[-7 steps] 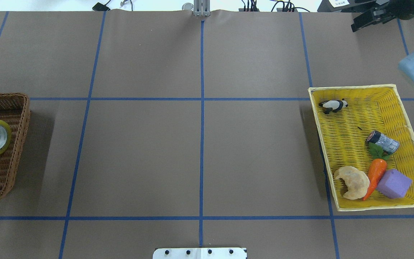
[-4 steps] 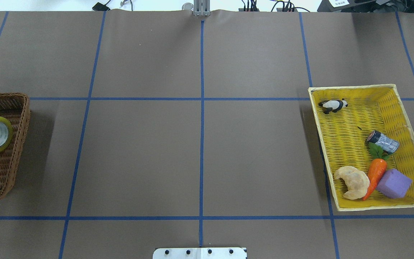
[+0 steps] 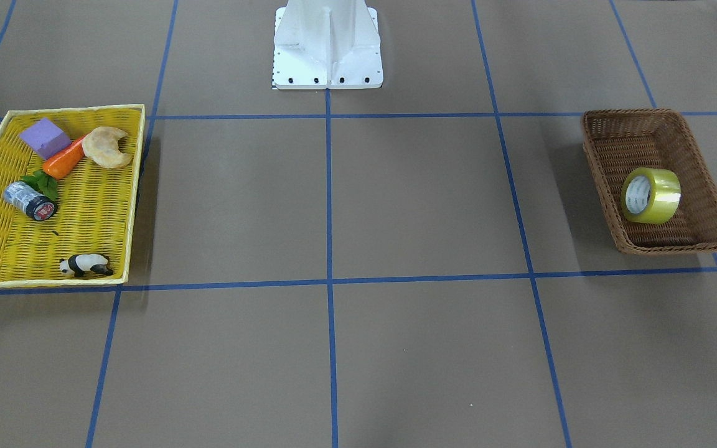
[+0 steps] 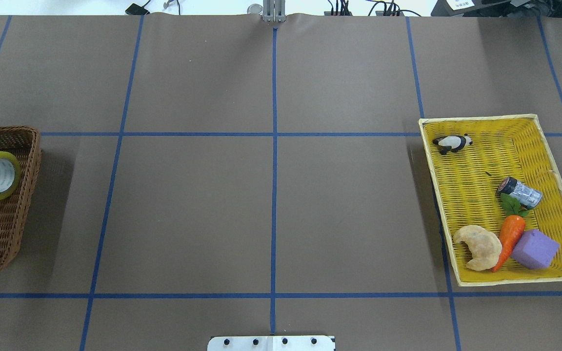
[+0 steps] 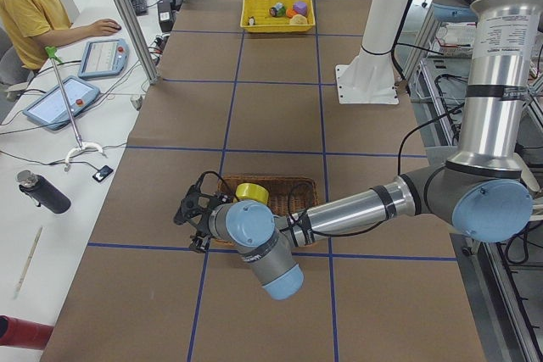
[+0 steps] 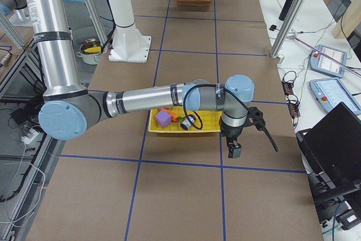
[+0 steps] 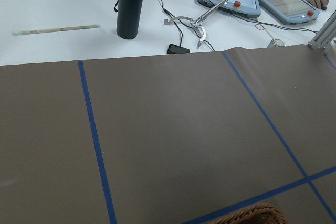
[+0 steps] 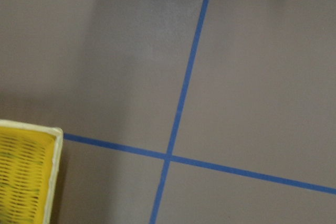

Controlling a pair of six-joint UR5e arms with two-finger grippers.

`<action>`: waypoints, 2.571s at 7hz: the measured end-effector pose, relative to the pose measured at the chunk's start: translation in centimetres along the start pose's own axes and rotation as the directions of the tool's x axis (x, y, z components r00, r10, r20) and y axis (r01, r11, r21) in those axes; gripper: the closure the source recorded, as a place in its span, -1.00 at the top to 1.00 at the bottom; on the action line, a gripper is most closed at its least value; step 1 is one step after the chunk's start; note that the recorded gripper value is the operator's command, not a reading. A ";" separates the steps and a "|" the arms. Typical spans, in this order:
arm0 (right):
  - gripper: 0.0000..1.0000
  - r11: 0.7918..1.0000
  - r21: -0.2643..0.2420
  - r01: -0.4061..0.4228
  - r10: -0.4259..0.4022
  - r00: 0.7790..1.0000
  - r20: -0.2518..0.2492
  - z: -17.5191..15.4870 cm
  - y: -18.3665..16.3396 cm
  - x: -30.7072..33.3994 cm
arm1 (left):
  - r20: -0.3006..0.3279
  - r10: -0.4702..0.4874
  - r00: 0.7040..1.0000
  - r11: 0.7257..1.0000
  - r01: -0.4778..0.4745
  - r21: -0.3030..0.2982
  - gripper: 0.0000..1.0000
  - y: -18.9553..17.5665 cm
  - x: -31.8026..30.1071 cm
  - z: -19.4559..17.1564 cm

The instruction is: Move tape to another basket

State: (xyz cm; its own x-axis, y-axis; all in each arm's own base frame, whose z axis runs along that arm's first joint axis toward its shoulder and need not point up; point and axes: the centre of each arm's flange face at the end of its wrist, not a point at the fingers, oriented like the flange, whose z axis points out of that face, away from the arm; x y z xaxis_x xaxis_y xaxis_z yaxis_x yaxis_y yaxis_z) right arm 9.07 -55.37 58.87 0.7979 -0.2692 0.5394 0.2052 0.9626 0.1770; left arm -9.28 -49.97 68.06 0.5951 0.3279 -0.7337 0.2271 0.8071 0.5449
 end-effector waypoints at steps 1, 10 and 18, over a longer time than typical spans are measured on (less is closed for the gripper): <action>1.00 0.999 -0.039 0.030 -0.031 0.999 -0.009 1.1 1.3 0.7 | 0.072 0.043 0.996 0.996 -0.038 -0.077 0.97 0.3 -1.7 0.9; 1.00 0.994 -0.107 -0.014 0.024 0.996 0.089 5.8 4.2 2.4 | 0.246 -0.166 0.955 0.847 0.265 -0.460 0.97 3.4 -0.9 -2.0; 1.00 0.998 -0.054 0.022 -0.017 0.996 0.083 7.2 4.7 3.2 | 0.240 -0.191 0.952 0.820 0.289 -0.494 0.97 0.0 5.5 -5.1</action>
State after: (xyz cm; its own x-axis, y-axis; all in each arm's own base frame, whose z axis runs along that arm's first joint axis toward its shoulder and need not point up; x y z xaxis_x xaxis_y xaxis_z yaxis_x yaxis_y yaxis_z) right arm 8.47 -51.91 67.39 0.7445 -0.2876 0.6025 0.2528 0.9567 0.1442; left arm -9.93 -45.68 61.91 0.7083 0.0399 -0.7048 -0.0224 0.9992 0.0340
